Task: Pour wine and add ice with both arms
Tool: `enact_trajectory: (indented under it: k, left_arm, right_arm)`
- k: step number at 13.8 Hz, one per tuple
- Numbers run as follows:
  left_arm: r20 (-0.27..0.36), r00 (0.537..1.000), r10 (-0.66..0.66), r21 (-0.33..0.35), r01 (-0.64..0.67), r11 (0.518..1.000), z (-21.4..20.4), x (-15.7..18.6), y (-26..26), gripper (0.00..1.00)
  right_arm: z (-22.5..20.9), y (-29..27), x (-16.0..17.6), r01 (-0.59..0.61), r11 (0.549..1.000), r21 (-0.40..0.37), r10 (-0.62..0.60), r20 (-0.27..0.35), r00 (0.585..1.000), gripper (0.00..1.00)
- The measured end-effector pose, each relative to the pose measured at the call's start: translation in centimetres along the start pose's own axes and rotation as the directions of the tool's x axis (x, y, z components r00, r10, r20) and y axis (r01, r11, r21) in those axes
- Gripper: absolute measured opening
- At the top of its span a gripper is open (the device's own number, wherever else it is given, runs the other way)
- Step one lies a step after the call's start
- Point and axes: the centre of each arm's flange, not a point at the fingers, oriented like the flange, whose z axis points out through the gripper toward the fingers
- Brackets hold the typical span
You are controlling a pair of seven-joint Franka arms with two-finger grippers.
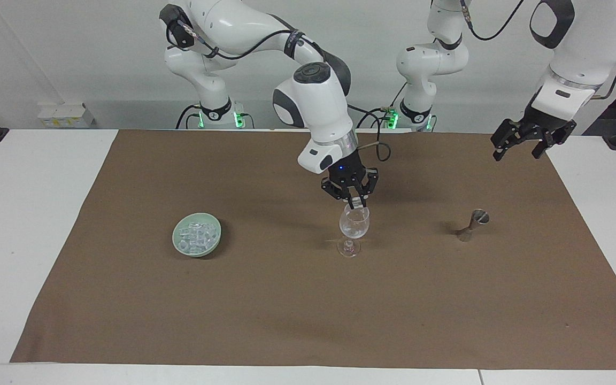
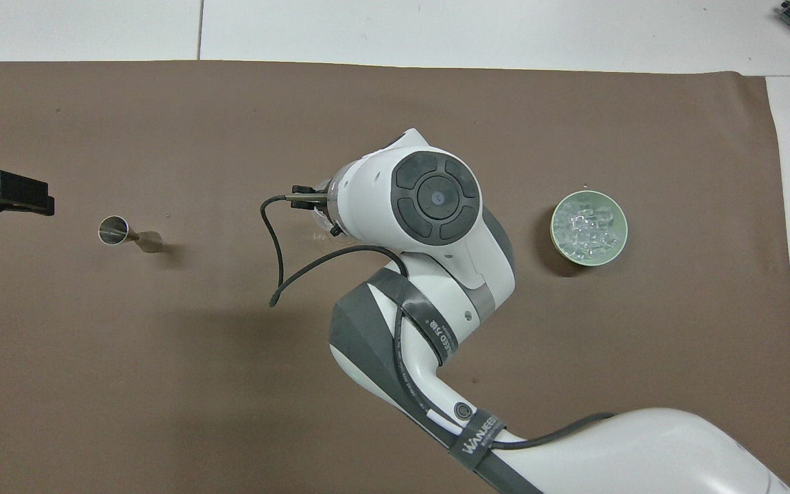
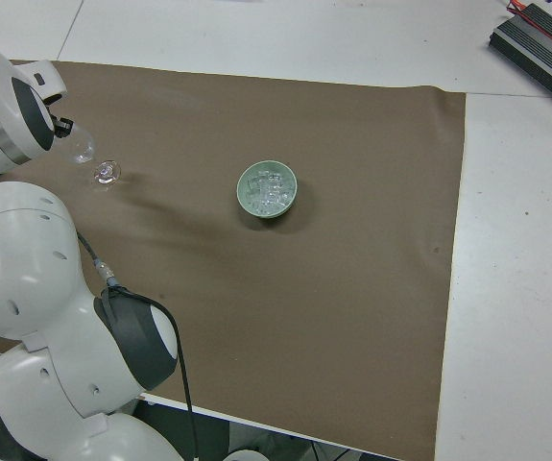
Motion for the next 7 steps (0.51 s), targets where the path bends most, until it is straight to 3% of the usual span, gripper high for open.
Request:
enact_trajectory:
  k: [7]
  left_arm:
    - [-0.009,1.0,-0.001,-0.001,0.001,1.0,-0.41,0.32,-0.09,1.0]
  right_arm:
    - [-0.05,-0.03,0.03,0.003,1.0,-0.002,-0.003,-0.004,1.0,0.27]
